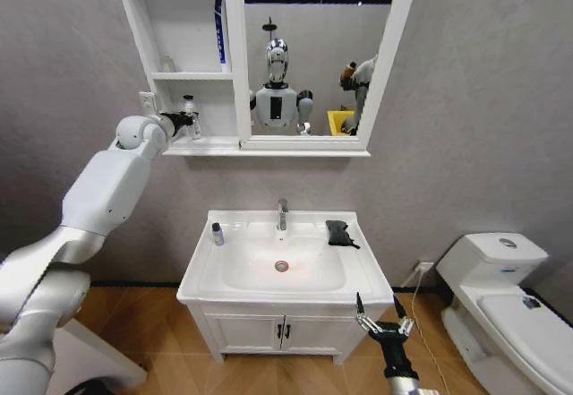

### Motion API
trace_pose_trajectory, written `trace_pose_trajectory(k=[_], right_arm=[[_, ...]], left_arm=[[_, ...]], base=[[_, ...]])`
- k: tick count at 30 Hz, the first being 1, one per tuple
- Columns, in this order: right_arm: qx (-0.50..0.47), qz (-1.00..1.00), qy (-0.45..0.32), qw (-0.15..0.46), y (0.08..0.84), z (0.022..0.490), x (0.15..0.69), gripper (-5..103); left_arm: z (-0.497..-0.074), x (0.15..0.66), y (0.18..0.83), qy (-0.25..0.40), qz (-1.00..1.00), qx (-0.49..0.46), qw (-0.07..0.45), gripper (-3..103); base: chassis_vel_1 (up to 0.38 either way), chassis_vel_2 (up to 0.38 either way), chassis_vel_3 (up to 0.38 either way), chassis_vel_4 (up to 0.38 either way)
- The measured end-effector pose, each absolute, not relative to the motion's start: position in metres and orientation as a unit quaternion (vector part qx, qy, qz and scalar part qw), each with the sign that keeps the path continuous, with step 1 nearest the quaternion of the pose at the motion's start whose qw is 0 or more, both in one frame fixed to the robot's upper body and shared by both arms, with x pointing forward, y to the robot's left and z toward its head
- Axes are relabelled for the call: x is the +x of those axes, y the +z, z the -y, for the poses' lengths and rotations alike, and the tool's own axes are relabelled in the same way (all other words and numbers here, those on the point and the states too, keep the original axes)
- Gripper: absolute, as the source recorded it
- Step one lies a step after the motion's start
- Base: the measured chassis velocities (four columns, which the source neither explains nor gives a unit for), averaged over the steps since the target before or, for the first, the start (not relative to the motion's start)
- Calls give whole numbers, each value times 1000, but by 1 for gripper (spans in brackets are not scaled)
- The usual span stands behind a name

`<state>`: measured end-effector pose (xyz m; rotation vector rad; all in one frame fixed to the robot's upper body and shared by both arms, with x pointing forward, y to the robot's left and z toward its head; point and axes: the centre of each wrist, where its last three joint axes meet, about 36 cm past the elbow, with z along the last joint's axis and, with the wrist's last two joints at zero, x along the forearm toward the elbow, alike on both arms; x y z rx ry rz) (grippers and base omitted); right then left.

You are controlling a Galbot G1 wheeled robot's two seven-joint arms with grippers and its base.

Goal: Move facial cleanser and shampoo from washbasin to cabinet, then wipe washbasin with towel.

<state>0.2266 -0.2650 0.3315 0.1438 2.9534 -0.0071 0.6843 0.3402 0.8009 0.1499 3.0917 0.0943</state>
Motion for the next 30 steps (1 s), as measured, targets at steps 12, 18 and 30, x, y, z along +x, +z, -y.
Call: trace_pose_trajectory(k=[12,18,30], right_arm=[[48,-995,-4,92,330,264,222,100],[47,-995,-3,93,331,262,221,100],[42,-994,0,96,334,254,221,100]], left_arm=[[-349,675,787,28,-997,63,24,61],[-356,646,777,48,-995,79,48,83],[-347,533,692,91,-983,145,69,101]], base=[[0,0,0,0],[0,0,0,0],[0,0,0,0]])
